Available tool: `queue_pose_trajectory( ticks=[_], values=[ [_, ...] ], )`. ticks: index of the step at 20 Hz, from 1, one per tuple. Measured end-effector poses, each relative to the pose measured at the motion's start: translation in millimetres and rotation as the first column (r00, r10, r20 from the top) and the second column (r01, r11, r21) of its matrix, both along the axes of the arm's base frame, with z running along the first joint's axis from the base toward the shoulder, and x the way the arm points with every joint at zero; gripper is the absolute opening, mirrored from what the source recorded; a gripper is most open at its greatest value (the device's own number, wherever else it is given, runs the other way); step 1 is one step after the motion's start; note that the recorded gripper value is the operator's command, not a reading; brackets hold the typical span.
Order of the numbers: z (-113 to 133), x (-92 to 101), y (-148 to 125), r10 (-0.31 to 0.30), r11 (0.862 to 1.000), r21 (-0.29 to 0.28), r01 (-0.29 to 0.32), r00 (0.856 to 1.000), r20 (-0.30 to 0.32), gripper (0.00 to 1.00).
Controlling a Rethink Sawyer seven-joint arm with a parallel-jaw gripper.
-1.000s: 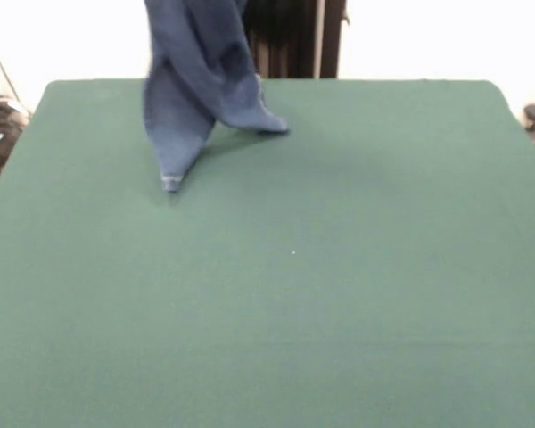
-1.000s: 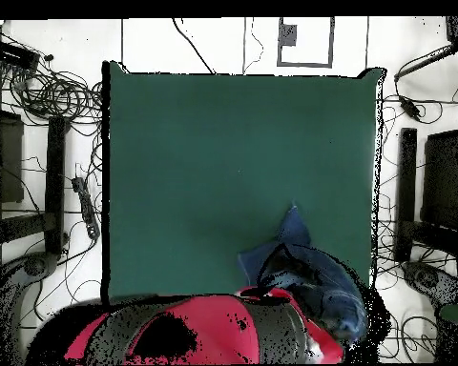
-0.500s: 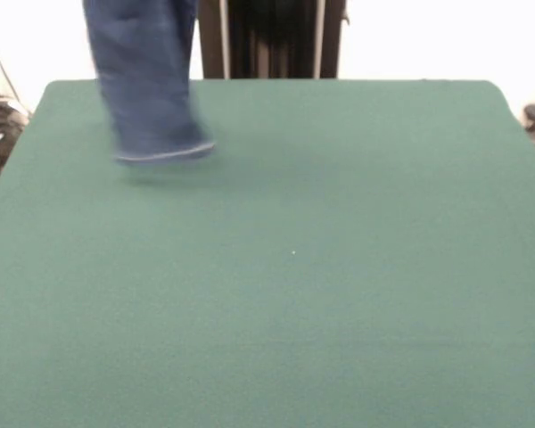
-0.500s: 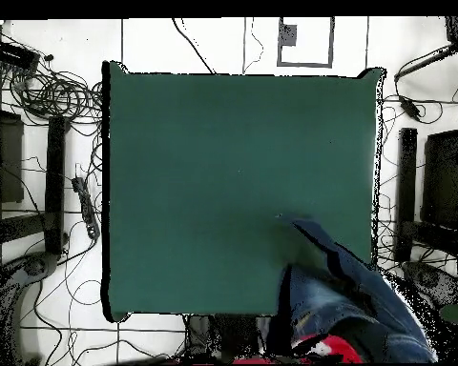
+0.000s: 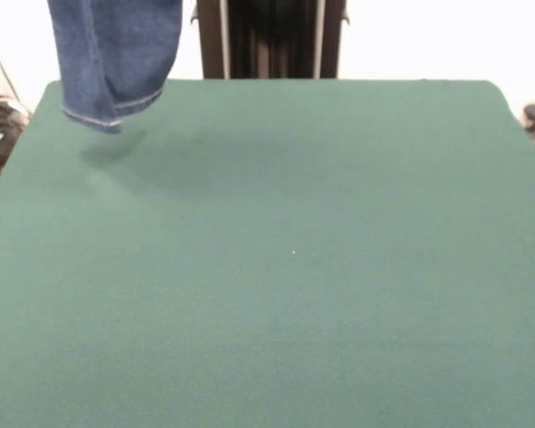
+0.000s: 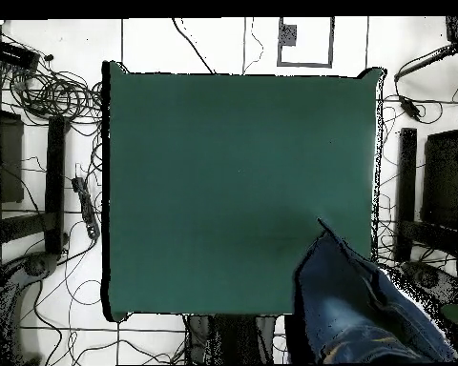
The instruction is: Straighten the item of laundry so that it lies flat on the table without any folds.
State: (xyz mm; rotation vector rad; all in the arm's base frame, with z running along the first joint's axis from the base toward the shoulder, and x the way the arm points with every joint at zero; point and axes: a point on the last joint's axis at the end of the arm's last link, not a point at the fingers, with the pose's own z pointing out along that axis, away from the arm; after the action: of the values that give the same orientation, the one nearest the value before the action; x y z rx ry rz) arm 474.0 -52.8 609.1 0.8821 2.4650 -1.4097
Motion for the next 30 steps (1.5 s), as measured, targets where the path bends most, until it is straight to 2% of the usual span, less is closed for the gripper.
queue_pose_trajectory(
  ticks=[5, 6, 13, 22, 28, 30],
  values=[
    [10.3, -4.7, -45.1, -0.025, 1.0, 0.012, 0.024, 0.998, 0.056, 0.0],
    [12.0, -3.0, -59.6, -0.019, 1.0, 0.011, 0.018, 0.997, 0.078, 0.0],
    [8.3, 7.7, -111.5, 0.037, 0.999, 0.002, -0.038, 0.988, 0.152, 0.0],
    [-8.0, 17.0, -141.1, 0.112, 0.993, 0.02, -0.116, 0.984, 0.139, 0.0],
    [-44.0, 23.2, -136.9, 0.158, 0.983, 0.08, -0.167, 0.982, 0.106, 0.0],
    [-65.3, 28.7, -125.1, 0.176, 0.973, 0.132, -0.189, 0.979, 0.107, 0.0]
  ],
)
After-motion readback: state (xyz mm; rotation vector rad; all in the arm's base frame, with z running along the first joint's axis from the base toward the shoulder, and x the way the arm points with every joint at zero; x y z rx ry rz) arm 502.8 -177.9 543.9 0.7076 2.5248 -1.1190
